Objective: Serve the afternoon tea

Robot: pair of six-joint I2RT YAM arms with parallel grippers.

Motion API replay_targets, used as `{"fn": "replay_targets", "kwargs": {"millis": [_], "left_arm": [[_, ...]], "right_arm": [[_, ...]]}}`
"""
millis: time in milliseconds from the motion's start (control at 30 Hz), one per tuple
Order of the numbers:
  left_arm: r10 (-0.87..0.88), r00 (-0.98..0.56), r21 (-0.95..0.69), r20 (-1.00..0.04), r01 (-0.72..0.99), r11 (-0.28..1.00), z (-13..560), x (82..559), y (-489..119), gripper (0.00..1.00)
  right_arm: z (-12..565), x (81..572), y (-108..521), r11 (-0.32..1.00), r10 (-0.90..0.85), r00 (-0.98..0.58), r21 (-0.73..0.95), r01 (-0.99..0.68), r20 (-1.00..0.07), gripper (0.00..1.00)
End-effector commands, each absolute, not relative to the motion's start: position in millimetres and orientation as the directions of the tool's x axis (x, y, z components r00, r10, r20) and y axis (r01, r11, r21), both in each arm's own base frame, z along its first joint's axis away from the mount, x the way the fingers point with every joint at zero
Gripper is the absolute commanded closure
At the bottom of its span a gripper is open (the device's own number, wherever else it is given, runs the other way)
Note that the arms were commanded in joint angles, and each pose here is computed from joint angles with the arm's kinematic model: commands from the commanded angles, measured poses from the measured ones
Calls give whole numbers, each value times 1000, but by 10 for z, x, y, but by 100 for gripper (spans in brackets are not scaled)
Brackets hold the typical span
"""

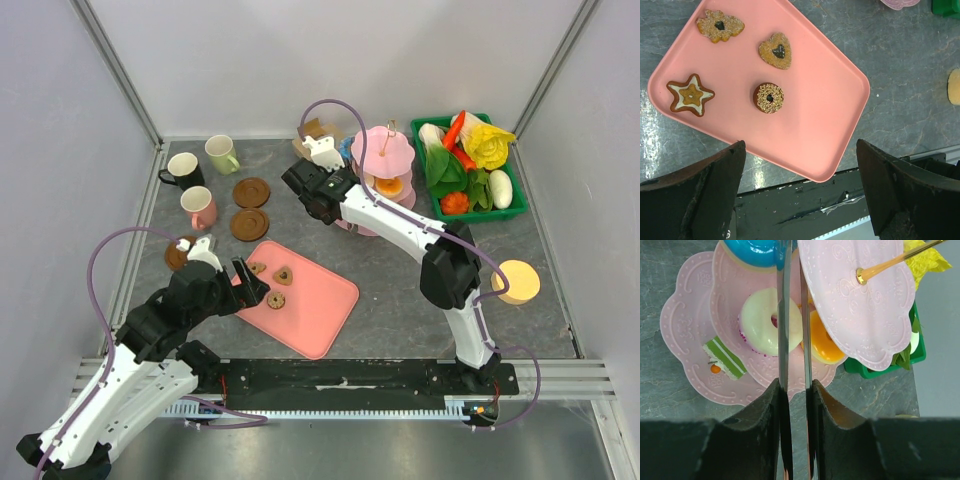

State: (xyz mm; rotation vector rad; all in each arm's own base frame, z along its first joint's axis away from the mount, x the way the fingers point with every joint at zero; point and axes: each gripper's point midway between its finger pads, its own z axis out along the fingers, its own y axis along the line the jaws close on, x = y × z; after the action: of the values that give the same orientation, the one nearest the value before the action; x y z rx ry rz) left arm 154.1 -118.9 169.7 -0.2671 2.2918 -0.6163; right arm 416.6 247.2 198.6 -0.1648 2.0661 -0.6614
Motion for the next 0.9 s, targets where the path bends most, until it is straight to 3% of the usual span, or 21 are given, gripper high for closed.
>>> {"fn": "replay_targets", "kwargs": {"millis": [0,433,667,867], "left_arm": [[-372,-688,-527,-623,18,850,1772,1585,-1235,3],[-371,-687,-529,-624,22,848,1784,1584,-1240,3],[-369,-689,-529,-623,24,848,1778,1579,-1244,3],[-369,-691,-528,-621,20,849,1769,1581,-1241,3]], "right_arm": [[2083,4197,2346,818,-348,-530,-527,230,-773,66],[1866,4169,2311,781,-390,-567,-587,214,-725,59],[1885,4169,2323,793,-380,-568,-574,207,-730,45],[1938,4170,2331,805,-364,-559,-554,214,-745,42]]}}
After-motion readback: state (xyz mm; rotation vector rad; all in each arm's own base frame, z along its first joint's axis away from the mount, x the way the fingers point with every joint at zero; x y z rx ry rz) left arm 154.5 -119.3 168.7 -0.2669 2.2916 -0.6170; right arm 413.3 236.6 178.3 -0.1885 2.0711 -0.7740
